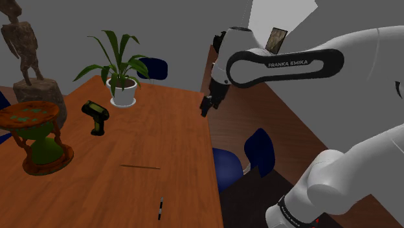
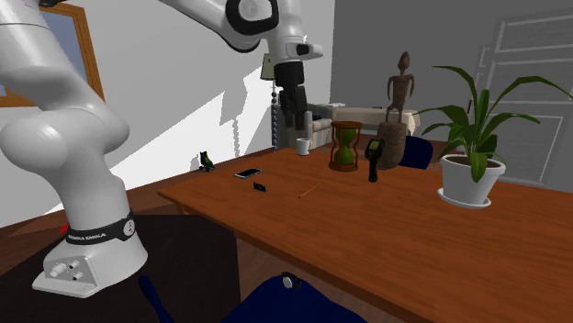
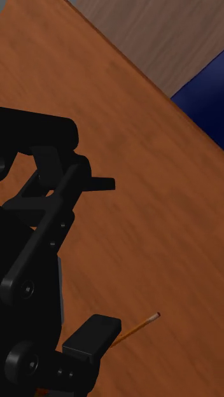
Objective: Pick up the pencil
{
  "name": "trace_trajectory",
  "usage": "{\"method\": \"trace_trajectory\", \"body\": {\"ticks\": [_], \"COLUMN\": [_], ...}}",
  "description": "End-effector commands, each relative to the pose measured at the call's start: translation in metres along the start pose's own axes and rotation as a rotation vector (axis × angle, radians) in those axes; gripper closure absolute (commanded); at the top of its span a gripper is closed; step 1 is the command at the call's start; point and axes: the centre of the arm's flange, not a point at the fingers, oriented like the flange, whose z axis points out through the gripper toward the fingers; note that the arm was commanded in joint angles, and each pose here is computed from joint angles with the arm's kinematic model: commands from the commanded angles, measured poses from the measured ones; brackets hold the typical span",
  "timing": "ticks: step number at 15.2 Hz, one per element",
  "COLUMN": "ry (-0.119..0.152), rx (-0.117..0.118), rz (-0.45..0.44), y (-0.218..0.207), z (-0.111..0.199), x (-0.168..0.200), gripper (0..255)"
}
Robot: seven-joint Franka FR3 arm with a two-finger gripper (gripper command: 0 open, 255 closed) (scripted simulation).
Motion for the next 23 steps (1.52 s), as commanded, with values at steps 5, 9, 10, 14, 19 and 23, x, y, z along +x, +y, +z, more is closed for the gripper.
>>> {"method": "trace_trajectory", "body": {"ticks": [5,9,10,14,19,23], "ry": [-0.004,-0.008,-0.009,-0.012,-0.017,-0.020], "rx": [-0.031,-0.052,-0.058,-0.079,-0.105,-0.126], "rz": [-0.154,-0.255,-0.280,-0.381,-0.508,-0.609], "y": [-0.056,-0.093,-0.102,-0.141,-0.189,-0.229], "z": [0.050,0.085,0.094,0.130,0.177,0.215], "x": [0.035,0.056,0.060,0.076,0.089,0.095], "gripper": [0,0,0,0,0,0]}}
